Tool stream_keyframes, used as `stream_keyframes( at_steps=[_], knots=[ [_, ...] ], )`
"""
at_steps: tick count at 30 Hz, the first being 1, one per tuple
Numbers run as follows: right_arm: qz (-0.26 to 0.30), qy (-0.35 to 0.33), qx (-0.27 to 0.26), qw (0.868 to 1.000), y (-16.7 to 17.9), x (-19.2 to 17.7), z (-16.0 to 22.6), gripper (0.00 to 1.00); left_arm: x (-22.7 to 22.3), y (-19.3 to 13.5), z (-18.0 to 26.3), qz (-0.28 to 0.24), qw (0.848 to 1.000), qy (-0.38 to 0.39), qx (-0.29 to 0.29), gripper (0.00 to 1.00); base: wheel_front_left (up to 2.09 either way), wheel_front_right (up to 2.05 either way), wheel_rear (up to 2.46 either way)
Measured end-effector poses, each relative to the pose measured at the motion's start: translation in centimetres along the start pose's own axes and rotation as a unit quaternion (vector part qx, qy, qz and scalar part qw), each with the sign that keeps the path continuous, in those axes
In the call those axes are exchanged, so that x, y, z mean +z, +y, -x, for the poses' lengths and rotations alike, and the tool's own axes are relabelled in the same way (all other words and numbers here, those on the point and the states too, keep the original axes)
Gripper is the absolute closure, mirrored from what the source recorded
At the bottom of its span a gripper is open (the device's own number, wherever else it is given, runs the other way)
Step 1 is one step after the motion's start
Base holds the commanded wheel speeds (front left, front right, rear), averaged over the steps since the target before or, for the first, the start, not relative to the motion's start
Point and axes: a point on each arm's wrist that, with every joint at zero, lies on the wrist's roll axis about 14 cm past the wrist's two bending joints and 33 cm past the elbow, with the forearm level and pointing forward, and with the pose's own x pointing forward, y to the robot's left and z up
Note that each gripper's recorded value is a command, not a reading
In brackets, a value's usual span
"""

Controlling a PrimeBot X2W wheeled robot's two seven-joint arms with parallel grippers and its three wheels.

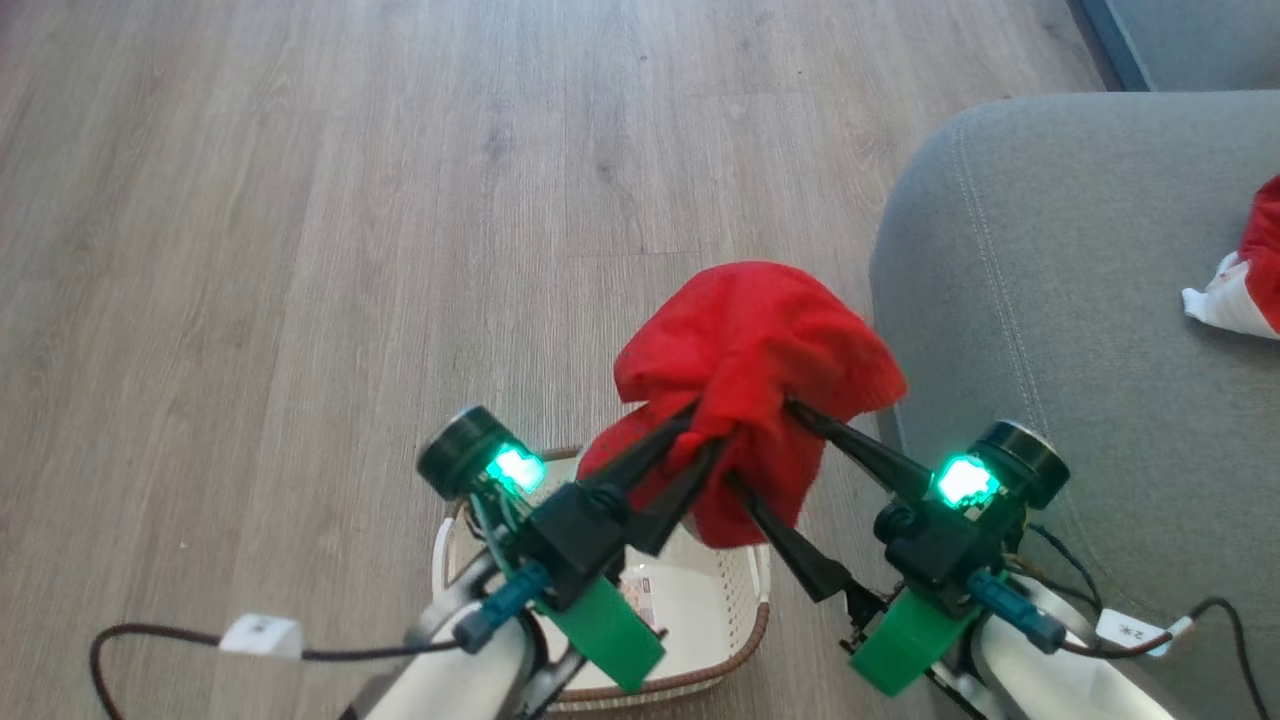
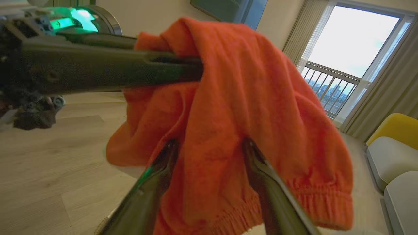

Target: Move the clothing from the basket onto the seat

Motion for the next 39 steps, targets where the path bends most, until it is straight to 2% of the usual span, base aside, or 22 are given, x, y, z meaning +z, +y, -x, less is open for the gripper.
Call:
stream_keyframes(
  at_steps=[5, 16, 17, 18, 19, 28, 29, 30, 31, 39],
  knots=[
    [0.003, 0.014, 0.008, 1.0, 0.4, -0.9, 0.0, 0.0, -0.3, -1.8, -0.2, 0.008, 1.0, 0.003, -0.028, 1.0, 0.0, 0.0, 0.0],
    [-0.005, 0.01, 0.011, 1.0, 0.8, -0.9, -1.0, 0.0, -0.2, -3.4, -0.7, 0.013, 0.998, 0.0, -0.059, 1.0, 0.0, 0.0, 0.0],
    [-0.007, 0.006, 0.009, 1.0, 0.8, -0.7, -1.2, 0.25, -0.2, -3.3, -0.6, 0.016, 0.998, 0.0, -0.058, 1.0, 0.0, 0.0, 0.0],
    [-0.011, 0.003, 0.009, 1.0, 0.9, -0.5, -1.4, 0.97, -0.2, -3.3, -0.6, 0.016, 0.998, 0.0, -0.057, 1.0, 0.0, 0.0, 0.0],
    [-0.016, 0.0, 0.009, 1.0, 1.0, -0.4, -1.5, 1.0, -0.2, -3.3, -0.5, 0.016, 0.998, 0.001, -0.057, 1.0, 0.0, 0.0, 0.0],
    [-0.037, -0.019, -0.008, 0.999, 0.3, 0.5, -2.2, 1.0, -0.3, -3.0, -0.2, 0.011, 0.999, 0.004, -0.053, 1.0, 0.0, 0.0, 0.0],
    [-0.038, -0.021, -0.008, 0.999, 0.3, 0.6, -2.3, 1.0, -0.3, -3.0, -0.2, 0.011, 0.999, 0.003, -0.052, 0.67, 0.0, 0.0, 0.0],
    [-0.038, -0.023, -0.007, 0.999, 0.4, 0.8, -2.3, 1.0, -0.2, -2.8, -0.2, 0.01, 0.999, 0.002, -0.05, 0.19, 0.0, 0.0, 0.0],
    [-0.036, -0.026, -0.007, 0.999, 0.3, 1.0, -2.4, 1.0, -0.1, -2.8, -0.2, 0.01, 0.999, 0.0, -0.05, 0.0, 0.0, 0.0, 0.0],
    [-0.029, -0.034, -0.045, 0.998, -1.7, 1.4, -2.1, 1.0, 0.0, -2.4, -0.1, 0.008, 0.999, 0.0, -0.041, 0.0, 0.0, 0.0, 0.0]
  ],
)
